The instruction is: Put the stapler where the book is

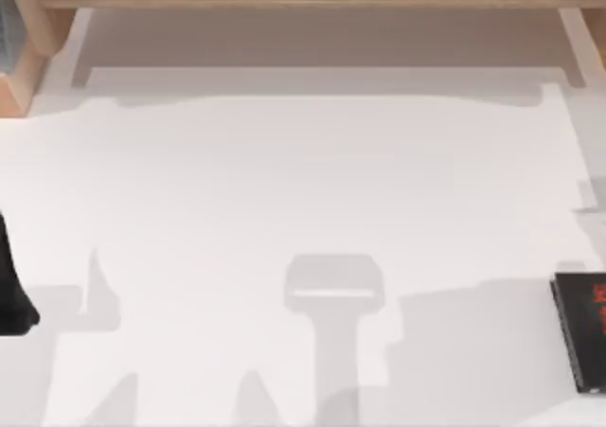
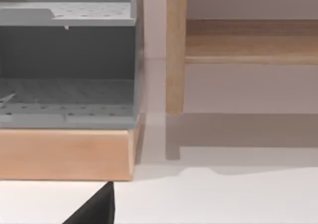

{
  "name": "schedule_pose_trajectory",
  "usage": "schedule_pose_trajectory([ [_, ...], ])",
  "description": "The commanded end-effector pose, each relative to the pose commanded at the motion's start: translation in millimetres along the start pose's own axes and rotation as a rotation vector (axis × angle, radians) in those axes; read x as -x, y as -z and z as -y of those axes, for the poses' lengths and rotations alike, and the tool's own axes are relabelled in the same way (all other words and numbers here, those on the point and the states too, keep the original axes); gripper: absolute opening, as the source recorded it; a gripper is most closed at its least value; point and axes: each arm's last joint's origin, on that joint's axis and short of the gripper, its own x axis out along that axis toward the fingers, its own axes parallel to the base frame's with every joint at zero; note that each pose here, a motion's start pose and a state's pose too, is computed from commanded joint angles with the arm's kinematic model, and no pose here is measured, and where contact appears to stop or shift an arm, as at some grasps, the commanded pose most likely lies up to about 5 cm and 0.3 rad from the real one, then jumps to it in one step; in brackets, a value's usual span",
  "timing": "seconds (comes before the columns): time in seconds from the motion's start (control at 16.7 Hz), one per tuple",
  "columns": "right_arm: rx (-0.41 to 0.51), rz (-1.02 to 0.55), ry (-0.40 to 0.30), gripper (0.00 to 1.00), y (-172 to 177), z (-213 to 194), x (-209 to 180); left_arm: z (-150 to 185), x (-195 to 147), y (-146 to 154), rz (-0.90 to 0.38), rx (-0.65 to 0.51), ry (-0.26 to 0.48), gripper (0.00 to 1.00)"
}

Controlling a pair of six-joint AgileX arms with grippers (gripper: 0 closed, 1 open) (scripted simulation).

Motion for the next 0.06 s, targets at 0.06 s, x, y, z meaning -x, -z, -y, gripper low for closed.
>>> schedule_pose_trajectory([
  [0.06, 0.0, 0.0, 0.0, 1.0, 0.0, 0.0, 0.0, 0.0, 0.0, 0.0, 0.0, 0.0, 0.0, 1.0],
])
